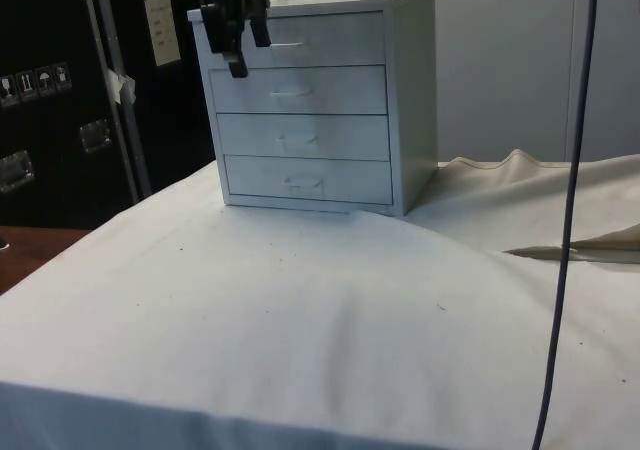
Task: Open the drawer, then close it.
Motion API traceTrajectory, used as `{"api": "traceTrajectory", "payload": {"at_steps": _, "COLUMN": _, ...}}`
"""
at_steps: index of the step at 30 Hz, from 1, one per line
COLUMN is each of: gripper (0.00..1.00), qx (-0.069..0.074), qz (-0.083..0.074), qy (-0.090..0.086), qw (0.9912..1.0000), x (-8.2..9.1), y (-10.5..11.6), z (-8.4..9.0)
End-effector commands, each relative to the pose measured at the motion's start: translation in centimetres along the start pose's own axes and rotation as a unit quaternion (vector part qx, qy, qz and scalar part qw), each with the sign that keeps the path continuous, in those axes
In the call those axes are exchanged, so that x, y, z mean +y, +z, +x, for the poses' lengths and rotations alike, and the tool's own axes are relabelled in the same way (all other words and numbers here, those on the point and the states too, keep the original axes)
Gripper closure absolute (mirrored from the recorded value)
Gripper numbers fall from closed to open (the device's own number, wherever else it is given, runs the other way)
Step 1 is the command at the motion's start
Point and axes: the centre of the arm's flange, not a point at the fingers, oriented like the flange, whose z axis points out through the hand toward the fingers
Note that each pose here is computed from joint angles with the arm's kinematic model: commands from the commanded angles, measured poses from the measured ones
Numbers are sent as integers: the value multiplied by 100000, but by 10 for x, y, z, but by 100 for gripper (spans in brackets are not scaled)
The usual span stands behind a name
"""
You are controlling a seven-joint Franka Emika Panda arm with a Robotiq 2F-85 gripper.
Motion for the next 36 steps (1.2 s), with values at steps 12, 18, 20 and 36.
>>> {"api": "traceTrajectory", "payload": {"at_steps": 12, "gripper": 0, "qx": 166, "qz": -4591, "qy": -222, "qw": 99894, "x": 3, "y": 2, "z": 1}}
{"api": "traceTrajectory", "payload": {"at_steps": 18, "gripper": 0, "qx": 329, "qz": -7720, "qy": -220, "qw": 99701, "x": 4, "y": 3, "z": 2}}
{"api": "traceTrajectory", "payload": {"at_steps": 20, "gripper": 0, "qx": 356, "qz": -8100, "qy": -227, "qw": 99671, "x": 4, "y": 3, "z": 2}}
{"api": "traceTrajectory", "payload": {"at_steps": 36, "gripper": 0, "qx": 525, "qz": -13363, "qy": 306, "qw": 99101, "x": 17, "y": 20, "z": -1}}
